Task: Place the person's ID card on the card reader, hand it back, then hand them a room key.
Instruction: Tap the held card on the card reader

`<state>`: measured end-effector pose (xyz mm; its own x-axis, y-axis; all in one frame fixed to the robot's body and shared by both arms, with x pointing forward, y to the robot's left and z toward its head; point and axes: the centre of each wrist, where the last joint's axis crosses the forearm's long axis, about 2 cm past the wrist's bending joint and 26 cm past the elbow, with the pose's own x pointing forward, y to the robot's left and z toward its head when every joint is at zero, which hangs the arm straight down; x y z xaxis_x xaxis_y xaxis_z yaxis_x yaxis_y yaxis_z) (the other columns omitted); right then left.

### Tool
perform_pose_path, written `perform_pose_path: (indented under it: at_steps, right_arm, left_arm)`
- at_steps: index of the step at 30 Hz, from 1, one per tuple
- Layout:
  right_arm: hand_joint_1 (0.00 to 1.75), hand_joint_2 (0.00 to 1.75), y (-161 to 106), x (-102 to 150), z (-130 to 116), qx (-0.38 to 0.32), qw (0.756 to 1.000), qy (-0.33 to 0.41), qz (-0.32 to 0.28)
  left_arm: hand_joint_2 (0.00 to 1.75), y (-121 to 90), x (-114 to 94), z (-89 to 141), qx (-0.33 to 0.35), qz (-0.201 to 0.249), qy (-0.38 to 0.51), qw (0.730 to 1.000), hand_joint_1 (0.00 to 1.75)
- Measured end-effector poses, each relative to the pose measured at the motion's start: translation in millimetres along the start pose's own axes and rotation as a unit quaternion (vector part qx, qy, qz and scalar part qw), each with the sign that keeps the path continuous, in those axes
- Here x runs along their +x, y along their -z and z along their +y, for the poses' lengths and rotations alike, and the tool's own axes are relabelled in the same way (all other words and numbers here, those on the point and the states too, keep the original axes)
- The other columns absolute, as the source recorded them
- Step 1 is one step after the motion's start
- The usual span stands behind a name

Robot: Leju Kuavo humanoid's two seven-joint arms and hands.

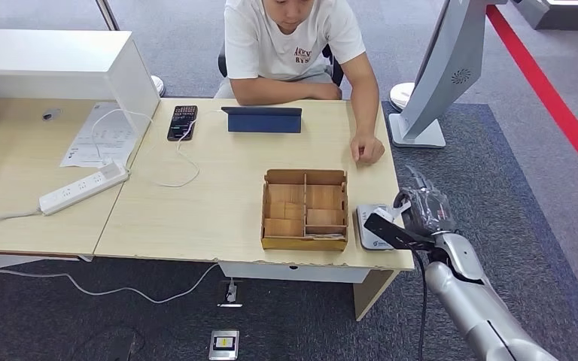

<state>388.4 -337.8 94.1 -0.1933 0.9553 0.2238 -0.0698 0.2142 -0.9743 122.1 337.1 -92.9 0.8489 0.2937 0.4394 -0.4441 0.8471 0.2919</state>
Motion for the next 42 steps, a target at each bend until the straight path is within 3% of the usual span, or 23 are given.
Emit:
perform_pose_path:
  at_steps: [19,42]
  right_arm:
    - [1.75,1.75,-5,-8,7,0.023,1.0,-0.014,-0.006]
    - [1.75,1.75,-11,12,30,0.066,0.998,-0.013,-0.013]
  left_arm:
    - [0.0,0,6,-2,0.0,0.017,-0.005,1.0,0.0]
    - [0.0,0,15,-6,0.0,0.018,-0.001,1.0,0.0]
